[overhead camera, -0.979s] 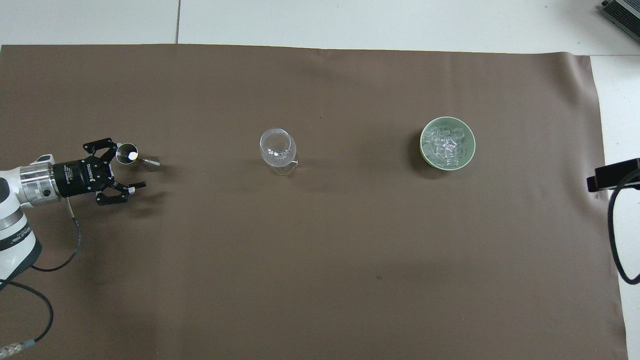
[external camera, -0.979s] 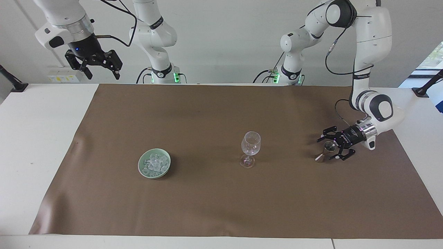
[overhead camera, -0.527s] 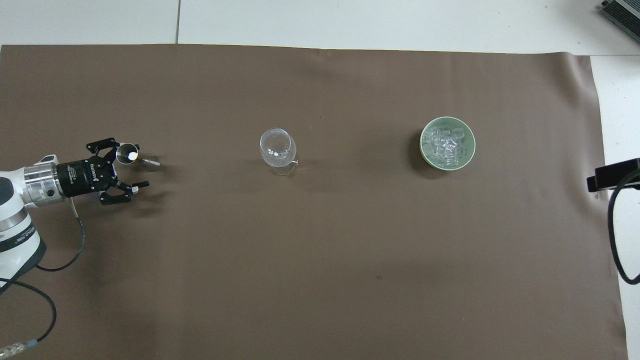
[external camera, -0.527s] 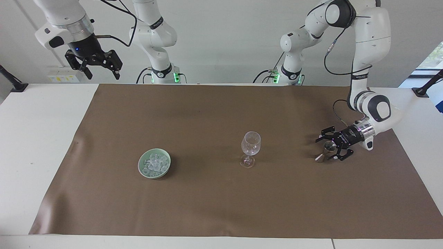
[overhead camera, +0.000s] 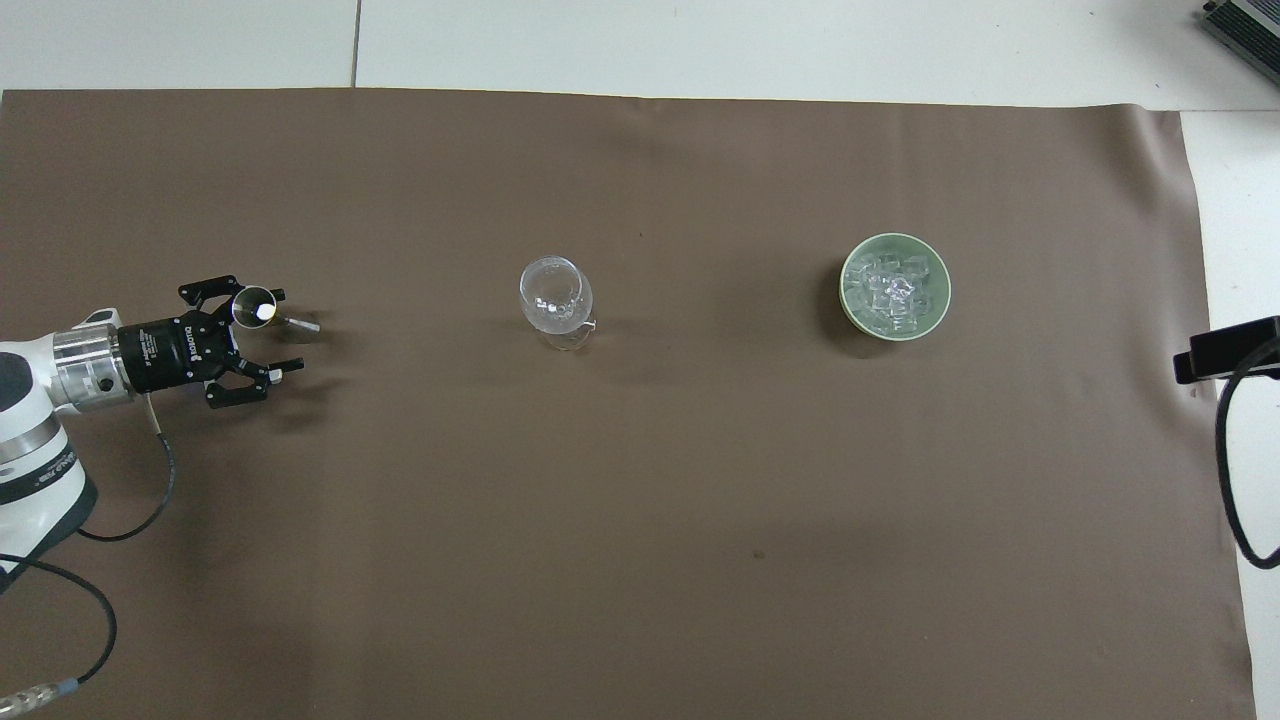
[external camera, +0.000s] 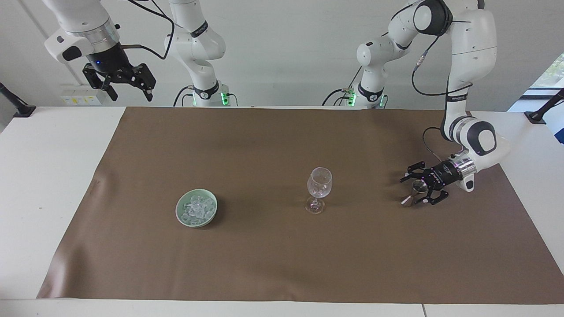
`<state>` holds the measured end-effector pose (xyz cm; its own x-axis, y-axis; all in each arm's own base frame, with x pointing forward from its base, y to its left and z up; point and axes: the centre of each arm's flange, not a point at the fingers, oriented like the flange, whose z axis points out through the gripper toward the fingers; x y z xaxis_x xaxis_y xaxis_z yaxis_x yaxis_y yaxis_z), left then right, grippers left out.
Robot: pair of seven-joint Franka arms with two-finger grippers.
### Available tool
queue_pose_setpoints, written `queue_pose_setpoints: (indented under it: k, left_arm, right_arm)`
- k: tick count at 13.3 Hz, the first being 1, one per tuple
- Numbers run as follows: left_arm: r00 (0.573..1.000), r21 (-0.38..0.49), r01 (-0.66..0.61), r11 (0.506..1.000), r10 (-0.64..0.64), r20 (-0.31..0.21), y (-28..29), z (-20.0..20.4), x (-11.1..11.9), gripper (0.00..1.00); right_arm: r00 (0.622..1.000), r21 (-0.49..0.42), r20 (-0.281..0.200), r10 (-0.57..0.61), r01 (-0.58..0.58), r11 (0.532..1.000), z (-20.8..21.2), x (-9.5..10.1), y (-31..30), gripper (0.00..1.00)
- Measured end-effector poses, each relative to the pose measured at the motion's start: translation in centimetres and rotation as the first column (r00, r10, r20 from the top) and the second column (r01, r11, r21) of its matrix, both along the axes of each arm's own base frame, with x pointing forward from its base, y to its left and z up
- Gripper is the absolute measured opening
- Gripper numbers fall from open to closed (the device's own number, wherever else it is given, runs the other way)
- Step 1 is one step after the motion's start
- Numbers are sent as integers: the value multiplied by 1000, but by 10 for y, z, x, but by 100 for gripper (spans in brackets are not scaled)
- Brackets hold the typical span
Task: Pour wine and add ice with both arms
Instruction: 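Close the left gripper around the small silver cup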
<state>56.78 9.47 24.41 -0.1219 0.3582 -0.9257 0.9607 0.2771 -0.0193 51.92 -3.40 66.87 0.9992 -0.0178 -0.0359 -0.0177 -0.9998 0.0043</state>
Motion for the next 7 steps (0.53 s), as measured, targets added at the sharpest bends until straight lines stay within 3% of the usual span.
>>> queue_pose_setpoints:
  k: [3, 5, 7]
  left_arm:
    - [1000, 0, -1, 1000, 1, -1, 0, 0, 0, 88]
    - [1000, 1, -2, 1000, 2, -1, 1, -1, 0, 74]
    - [1000, 1, -2, 1000, 2, -1, 1, -1, -1, 70]
  right_arm:
    - [1000, 0, 0, 0, 0, 1000, 0, 0, 0, 100]
    - [1000, 0, 0, 0, 0, 1000, 0, 0, 0, 100]
    - [1000, 0, 0, 0, 0, 1000, 0, 0, 0, 100]
